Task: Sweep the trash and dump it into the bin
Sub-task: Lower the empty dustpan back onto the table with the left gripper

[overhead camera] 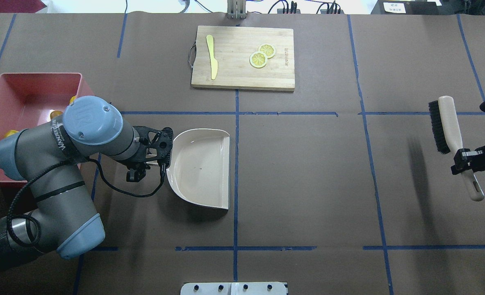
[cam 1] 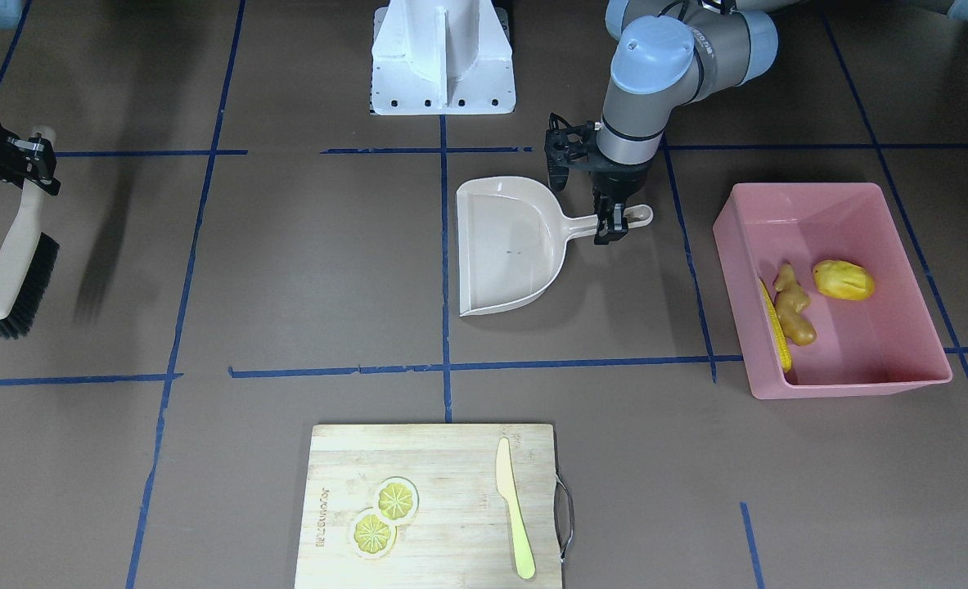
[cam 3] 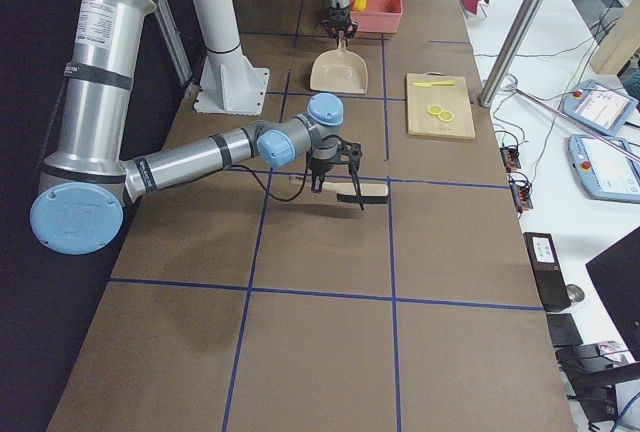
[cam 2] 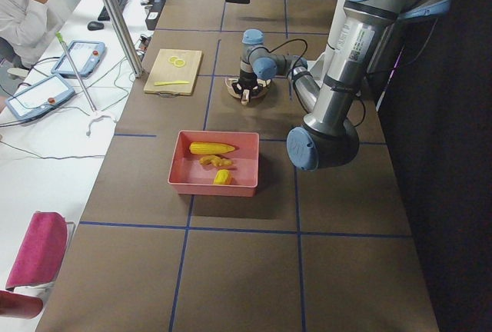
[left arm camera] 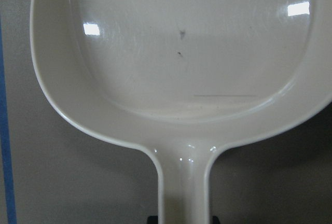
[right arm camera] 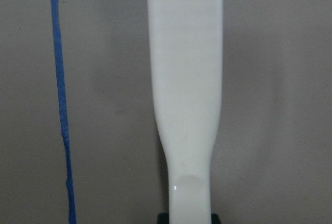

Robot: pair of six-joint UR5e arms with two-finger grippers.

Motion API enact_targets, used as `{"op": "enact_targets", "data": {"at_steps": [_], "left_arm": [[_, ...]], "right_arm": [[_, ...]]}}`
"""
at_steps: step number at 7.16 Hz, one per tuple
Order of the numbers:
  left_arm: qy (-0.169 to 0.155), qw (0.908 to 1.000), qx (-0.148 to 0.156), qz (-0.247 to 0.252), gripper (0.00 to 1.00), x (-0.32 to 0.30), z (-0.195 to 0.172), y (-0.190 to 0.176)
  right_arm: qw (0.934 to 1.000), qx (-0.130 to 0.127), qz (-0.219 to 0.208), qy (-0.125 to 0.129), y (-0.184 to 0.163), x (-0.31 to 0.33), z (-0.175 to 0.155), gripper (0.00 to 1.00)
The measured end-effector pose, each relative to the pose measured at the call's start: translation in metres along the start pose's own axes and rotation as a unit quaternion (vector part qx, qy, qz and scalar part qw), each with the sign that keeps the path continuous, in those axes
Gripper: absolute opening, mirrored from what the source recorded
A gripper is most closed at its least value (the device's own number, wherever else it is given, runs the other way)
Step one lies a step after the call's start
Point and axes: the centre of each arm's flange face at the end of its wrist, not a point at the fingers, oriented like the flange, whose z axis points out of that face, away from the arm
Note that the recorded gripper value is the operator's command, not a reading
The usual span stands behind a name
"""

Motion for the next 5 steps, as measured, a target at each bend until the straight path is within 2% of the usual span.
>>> {"op": "enact_targets", "data": {"at_steps": [2, 3, 4, 5], "left_arm": [[-0.01, 0.9999, -0.006, -0.012, 0.34, 0.0022, 0.0025, -0.0025], [-0.025, 0.9996, -0.011, -0.012, 0.47, 0.0034, 0.0031, -0.0043], [-0.036, 0.9992, -0.013, -0.012, 0.81, 0.0038, 0.0006, -0.0047], [-0.043, 0.9989, -0.014, -0.011, 0.91, 0.0039, -0.0032, -0.0032]], "right_arm": [[1.0, 0.001, -0.001, -0.001, 0.0001, -0.0016, -0.0014, 0.02], [1.0, 0.002, -0.002, -0.002, 0.0001, -0.002, -0.0018, 0.02], [1.0, 0.001, -0.002, -0.001, 0.0001, -0.0019, -0.0017, 0.02], [1.0, 0.001, -0.001, -0.001, -0.0001, -0.0015, -0.0012, 0.02]]}}
